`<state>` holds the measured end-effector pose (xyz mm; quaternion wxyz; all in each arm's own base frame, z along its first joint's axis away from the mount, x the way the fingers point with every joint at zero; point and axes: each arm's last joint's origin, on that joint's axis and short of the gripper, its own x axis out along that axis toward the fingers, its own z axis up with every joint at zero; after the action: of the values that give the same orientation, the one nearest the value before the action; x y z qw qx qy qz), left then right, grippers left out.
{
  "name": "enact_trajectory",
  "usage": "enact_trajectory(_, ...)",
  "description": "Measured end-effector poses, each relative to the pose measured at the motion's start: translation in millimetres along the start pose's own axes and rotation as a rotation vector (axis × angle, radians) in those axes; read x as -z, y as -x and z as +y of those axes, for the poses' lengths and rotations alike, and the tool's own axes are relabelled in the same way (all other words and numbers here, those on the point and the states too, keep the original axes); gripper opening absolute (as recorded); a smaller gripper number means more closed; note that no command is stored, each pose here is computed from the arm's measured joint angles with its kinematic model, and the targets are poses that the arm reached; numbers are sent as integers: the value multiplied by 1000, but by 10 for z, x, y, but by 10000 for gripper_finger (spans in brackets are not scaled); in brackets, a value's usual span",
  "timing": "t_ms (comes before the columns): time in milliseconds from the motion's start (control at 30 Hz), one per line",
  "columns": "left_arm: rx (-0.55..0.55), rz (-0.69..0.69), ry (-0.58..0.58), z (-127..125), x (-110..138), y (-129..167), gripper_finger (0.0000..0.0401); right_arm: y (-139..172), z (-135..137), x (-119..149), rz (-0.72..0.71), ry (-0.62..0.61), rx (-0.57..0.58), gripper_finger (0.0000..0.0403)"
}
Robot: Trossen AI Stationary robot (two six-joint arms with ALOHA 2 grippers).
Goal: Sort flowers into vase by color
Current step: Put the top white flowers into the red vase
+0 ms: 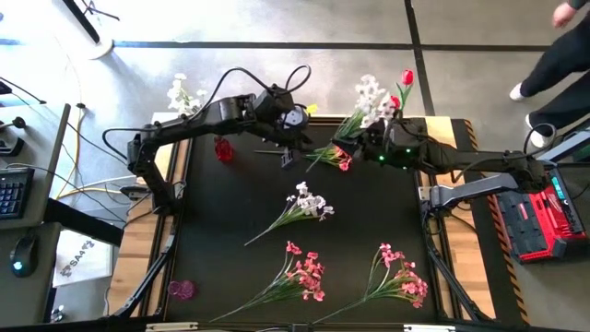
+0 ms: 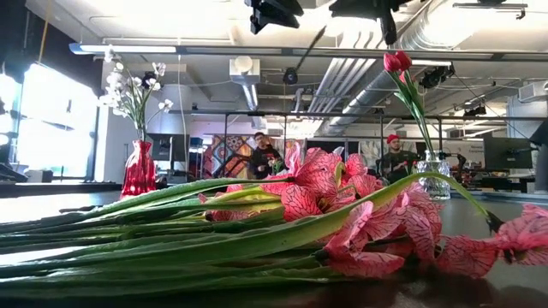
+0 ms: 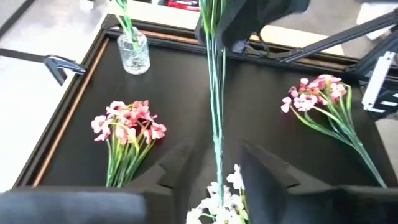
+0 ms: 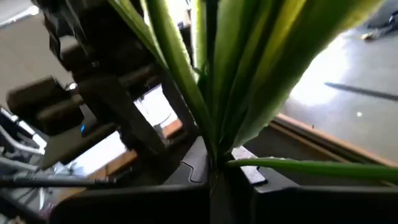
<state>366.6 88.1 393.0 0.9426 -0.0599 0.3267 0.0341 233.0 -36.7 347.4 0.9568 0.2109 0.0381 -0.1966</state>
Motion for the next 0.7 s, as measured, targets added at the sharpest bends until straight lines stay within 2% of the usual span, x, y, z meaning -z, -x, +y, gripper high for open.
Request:
enact_trajectory(200,97,-42,-7,-51,-41,-85,186,1,29,-1,24,25,-86,2)
enact_trajectory(333,188,-76,-19,-139,-71,-244,200,0,37,-7,38,62,-144,1)
enact_trajectory(433,200,-95,-28,-187,-88,-297,201,-1,27,-14,49,62,-172,1)
enact_trajectory(567,141,-102,-7,-154,-93,-338,181,-3,22,-9,56,66,-172,1)
enact_trajectory(700,117,-112,17,-98,-102,-331,120,-2,24,-8,57,80,-179,0)
